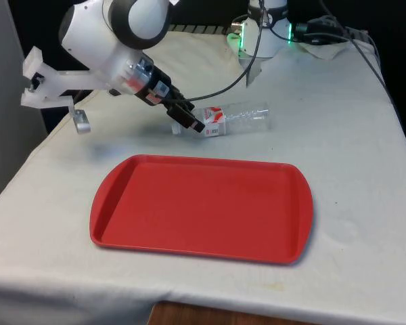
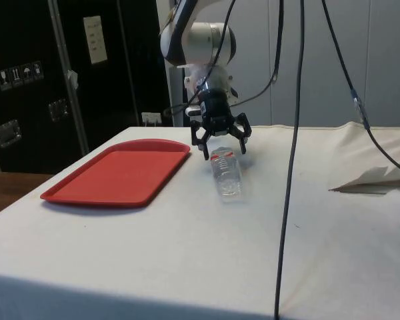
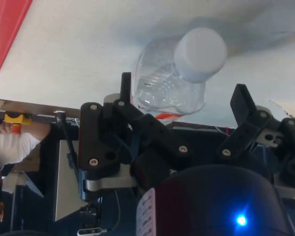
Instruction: Place the bottle upright on the tray.
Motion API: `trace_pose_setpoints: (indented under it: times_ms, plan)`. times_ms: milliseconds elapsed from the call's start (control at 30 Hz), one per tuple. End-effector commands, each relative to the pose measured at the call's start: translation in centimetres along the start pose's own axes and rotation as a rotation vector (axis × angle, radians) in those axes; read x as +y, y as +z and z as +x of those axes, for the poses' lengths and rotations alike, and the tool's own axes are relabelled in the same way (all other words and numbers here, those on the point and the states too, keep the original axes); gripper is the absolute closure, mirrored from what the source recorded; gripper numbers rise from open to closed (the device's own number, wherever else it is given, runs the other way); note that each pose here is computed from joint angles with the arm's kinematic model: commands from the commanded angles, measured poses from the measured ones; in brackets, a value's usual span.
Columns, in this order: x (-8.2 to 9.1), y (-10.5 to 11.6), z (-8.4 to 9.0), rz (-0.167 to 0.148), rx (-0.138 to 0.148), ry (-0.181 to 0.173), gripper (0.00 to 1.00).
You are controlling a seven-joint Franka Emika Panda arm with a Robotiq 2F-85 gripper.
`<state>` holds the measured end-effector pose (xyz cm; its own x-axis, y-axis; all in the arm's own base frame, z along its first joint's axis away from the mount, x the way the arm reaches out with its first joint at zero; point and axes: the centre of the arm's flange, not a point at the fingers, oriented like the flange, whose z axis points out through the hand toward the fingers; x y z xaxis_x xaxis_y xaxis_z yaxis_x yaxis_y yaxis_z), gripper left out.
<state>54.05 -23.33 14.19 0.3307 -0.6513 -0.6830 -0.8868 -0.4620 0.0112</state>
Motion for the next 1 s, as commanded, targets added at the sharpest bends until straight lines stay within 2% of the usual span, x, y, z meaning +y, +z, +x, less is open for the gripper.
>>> trace_pose_setpoints:
  times_ms: [0, 200, 367, 433, 467, 733, 967]
  plan:
    - [-0.1, -0.1, 0.1, 0.004, -0.011, -0.001, 0.0]
    - [-0.1, 0.2, 0.5, 0.003, -0.025, 0.003, 0.0]
    - [-0.2, 0.7, 0.9, 0.005, -0.05, 0.003, 0.0]
    - [-0.2, 0.7, 0.9, 0.002, -0.037, 0.006, 0.0]
    - [-0.3, 0.5, 0.9, 0.005, -0.048, 0.004, 0.0]
    - [-0.3, 0.6, 1.0, 0.0, -0.04, 0.004, 0.0]
    - [-0.2, 1.5, 1.5, 0.004, -0.056, 0.0, 0.0]
